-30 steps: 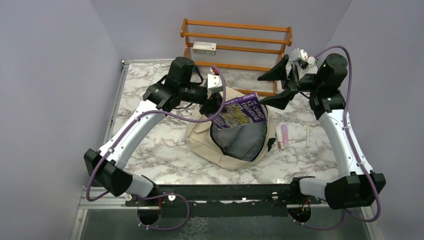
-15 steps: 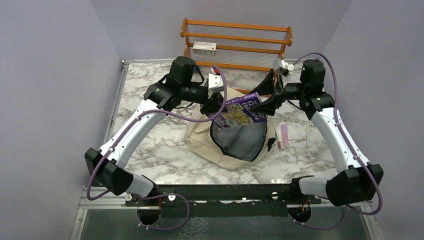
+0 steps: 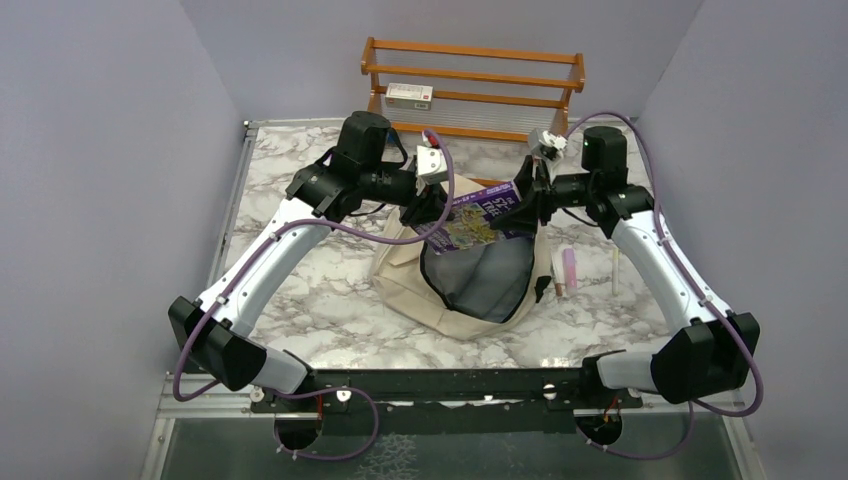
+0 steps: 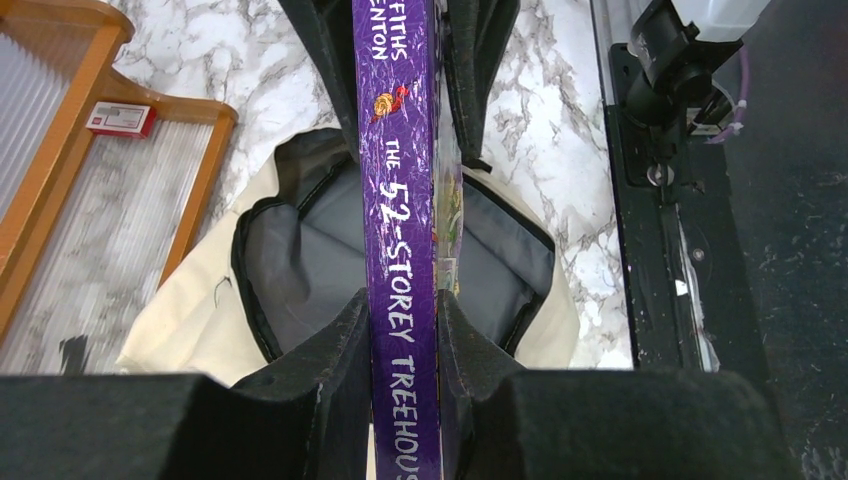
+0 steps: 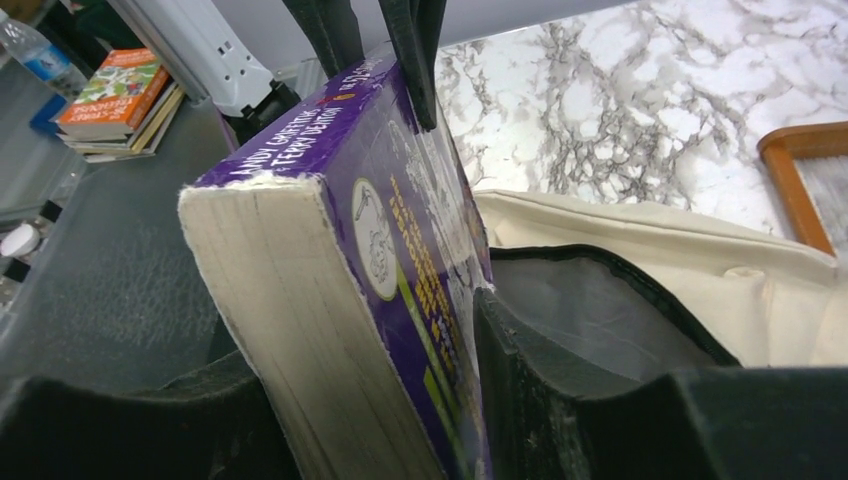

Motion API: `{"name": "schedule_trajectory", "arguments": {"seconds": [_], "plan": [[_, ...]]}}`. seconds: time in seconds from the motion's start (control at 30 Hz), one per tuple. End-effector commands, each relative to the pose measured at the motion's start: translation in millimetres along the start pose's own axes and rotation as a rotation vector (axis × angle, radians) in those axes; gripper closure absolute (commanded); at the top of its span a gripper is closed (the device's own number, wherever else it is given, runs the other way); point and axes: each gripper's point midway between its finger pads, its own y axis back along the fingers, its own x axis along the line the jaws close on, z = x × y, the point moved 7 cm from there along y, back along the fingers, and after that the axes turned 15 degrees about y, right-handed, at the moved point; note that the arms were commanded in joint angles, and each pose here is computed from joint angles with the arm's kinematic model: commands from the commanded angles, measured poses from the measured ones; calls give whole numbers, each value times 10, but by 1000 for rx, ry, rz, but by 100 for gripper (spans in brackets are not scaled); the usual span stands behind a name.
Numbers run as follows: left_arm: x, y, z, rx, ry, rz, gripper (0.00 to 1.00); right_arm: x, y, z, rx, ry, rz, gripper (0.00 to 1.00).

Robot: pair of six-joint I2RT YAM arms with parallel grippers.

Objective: Pack the student bag
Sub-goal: Place the book in the student bag.

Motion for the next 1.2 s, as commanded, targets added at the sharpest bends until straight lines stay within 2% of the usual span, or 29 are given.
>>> {"name": "schedule_trajectory", "arguments": {"seconds": [0.0,0.27,0.33,0.37,0.43,0.5,0.57,0.67,0.73,0.77,1.03,1.17], "plan": [[-18,44,235,-59,-85,13,100,24,-16,-24,4,-3,12,53],[70,42,256,-64,-65,88,100,98,-2,47,-18,27,13,78],[86,44,262,-68,-58,101,96,123,7,76,-23,36,4,85],[93,43,268,-70,-56,107,91,128,11,88,-24,43,-7,89],[113,40,276,-74,-47,119,71,133,23,97,-18,41,-51,99],[130,35,284,-77,-36,132,56,128,41,133,-11,39,-118,99],[159,35,292,-83,-26,159,45,90,74,171,-3,20,-227,100],[250,32,272,-92,5,236,36,29,160,241,1,-53,-445,99],[315,36,257,-100,29,291,12,-9,235,262,7,-98,-583,99],[343,31,246,-103,40,315,9,-33,285,265,11,-134,-668,99],[573,-1,209,-169,156,487,4,-12,733,201,30,-323,-1212,100],[681,-102,136,-147,195,558,4,-9,1016,80,113,-421,-1505,100]]}}
